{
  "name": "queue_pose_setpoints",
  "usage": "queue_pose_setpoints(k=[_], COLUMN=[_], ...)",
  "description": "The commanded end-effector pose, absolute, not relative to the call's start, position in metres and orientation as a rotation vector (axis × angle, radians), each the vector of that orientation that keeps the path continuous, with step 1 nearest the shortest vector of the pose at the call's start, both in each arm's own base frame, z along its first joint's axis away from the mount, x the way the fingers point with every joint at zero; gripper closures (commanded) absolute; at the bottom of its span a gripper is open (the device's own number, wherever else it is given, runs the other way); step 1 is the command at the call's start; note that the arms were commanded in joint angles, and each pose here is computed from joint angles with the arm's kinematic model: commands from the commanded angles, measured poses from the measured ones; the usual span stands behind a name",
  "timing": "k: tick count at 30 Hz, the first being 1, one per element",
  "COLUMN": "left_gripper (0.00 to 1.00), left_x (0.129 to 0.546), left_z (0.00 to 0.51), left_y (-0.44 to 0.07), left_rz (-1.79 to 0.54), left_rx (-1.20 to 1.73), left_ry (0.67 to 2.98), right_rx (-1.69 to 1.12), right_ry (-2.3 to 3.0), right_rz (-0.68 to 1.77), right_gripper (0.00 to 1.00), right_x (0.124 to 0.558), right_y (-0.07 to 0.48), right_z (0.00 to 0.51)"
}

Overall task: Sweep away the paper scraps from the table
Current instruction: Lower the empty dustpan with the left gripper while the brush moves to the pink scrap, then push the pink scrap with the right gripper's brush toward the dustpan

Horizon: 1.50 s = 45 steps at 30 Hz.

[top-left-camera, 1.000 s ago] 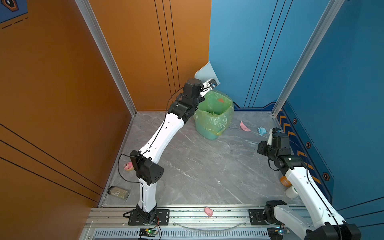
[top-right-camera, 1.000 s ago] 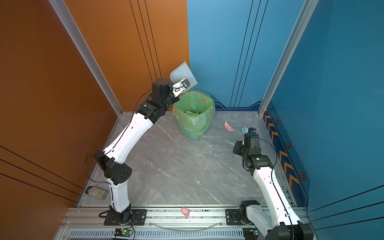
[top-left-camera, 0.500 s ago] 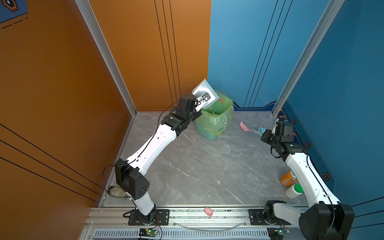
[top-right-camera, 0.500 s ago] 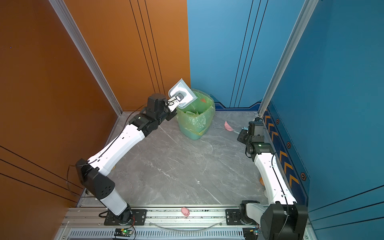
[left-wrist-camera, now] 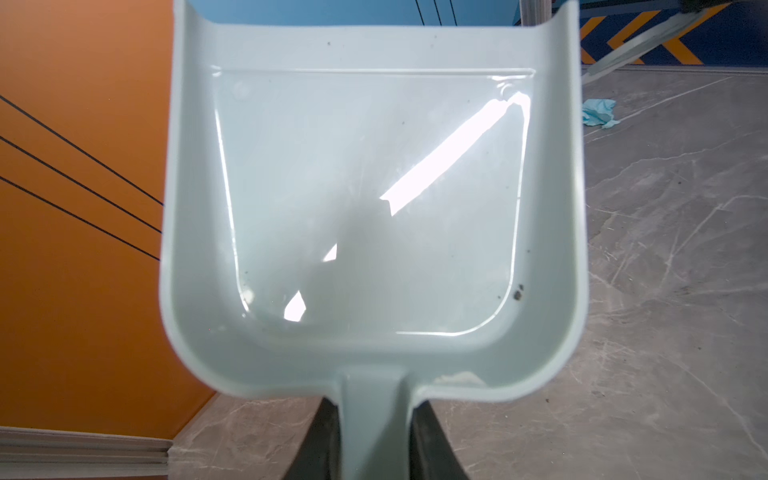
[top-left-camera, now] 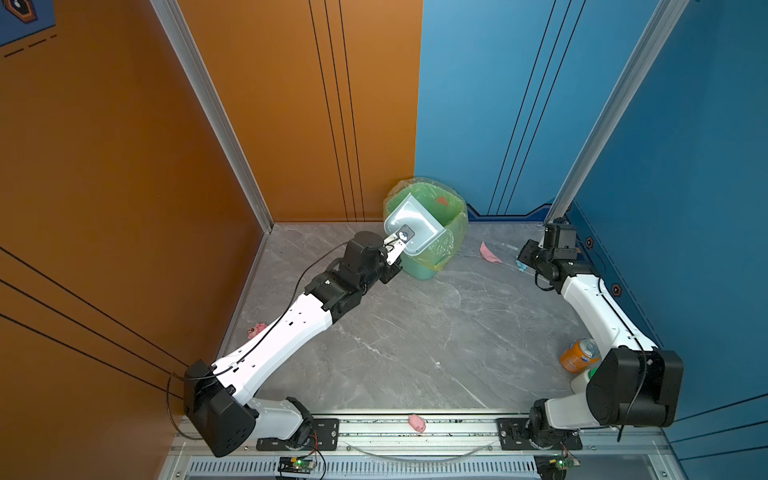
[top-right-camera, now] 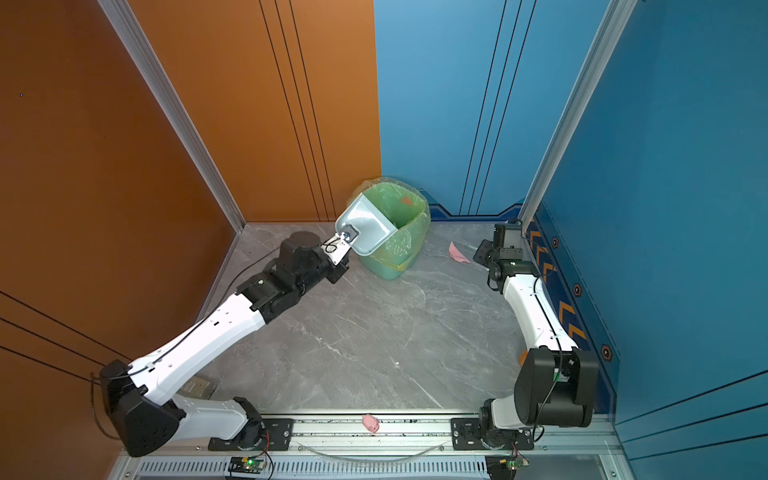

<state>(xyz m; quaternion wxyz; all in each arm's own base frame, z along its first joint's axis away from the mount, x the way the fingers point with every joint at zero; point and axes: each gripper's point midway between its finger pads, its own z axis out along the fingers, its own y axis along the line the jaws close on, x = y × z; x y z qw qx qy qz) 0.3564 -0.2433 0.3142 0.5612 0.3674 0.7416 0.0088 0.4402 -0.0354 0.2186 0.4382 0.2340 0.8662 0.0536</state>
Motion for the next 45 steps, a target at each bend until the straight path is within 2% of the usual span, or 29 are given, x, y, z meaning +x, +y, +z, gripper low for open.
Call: queue_pose_setpoints(k=[1,13,25,33,45], left_gripper=[1.00,1.00,1.00,1.00,1.00], left_x=[0.344,0.312,0.282,0.259,0.261], left_z=[0.298,0.204,0.145,0.100,0.061], left_y=[-0.256,-0.268,-0.285,-0.293,-0.302], left_rz=[-0.098,-0.231,-0.370,-0.389,-0.328], left_rx=[0.840,0.858,0.932,1.067,1.106], left_ry=[1.785,1.999,2.184,2.291,2.405], right_rx=[0.603,0.587,0.524,0.486,0.388], right_ry=[2.089,2.153,2.271,2.358,2.487], right_rz=[0.162,0.119,0.025,-0.022,-0.012], right_gripper=[1.00,1.00,1.00,1.00,1.00], right_x=[0.461,0.505,0.535,0.536,0.507], right_y=[-0.039,-0.027,-0.002,-0.001,0.018], right_z=[0.234,0.201,0.145,0.116,0.083])
